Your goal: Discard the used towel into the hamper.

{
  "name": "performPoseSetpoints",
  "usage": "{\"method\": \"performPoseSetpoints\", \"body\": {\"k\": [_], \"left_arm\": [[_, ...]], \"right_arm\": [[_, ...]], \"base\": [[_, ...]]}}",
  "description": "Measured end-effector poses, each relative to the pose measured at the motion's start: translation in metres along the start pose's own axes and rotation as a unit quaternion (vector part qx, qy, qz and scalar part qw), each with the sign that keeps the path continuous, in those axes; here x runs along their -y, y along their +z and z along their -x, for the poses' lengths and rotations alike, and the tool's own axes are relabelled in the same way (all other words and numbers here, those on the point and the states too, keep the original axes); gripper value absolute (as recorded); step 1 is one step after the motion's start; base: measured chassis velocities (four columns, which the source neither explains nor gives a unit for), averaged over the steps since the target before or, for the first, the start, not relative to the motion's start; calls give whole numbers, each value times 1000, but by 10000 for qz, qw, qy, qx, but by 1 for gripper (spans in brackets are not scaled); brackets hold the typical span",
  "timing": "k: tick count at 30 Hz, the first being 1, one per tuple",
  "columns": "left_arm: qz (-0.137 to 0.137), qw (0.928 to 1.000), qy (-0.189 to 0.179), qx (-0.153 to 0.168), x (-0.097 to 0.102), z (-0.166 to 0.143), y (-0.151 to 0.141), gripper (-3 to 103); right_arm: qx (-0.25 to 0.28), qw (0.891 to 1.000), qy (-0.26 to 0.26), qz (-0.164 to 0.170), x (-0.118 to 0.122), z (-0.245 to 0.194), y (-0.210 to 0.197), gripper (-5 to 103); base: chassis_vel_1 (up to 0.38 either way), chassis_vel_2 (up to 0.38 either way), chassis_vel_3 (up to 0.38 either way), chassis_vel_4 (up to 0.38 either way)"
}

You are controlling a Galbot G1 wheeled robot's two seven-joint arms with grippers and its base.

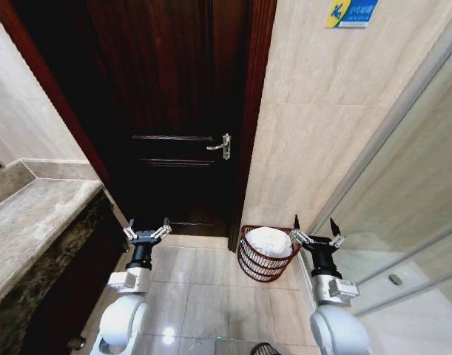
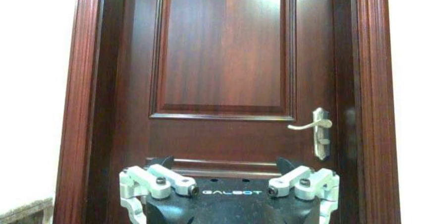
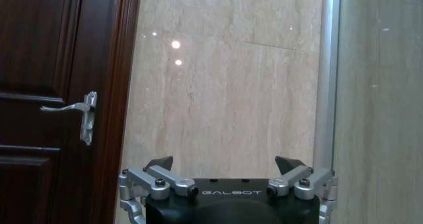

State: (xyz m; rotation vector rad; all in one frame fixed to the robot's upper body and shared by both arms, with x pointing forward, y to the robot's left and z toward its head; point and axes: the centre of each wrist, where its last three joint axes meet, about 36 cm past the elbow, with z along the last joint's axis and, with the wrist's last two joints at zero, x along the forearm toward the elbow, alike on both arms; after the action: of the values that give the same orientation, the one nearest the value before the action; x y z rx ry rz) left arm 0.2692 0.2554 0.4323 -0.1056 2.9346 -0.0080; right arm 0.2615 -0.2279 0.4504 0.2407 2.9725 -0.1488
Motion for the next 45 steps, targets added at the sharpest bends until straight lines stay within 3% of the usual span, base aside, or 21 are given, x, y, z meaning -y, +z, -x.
{"method": "performPoseSetpoints", "body": {"k": [30,45], "left_arm": [[11,10000,7,-17,0,1,3,100],[-23,9998,82,169,-2,1,6,100]], "right_arm": [[-132,9999,63,38,-8,0,-7,100],[-269,9996,106,-23,-10,0,-12,100]], "base": [[0,0,0,0],[0,0,0,0]]}}
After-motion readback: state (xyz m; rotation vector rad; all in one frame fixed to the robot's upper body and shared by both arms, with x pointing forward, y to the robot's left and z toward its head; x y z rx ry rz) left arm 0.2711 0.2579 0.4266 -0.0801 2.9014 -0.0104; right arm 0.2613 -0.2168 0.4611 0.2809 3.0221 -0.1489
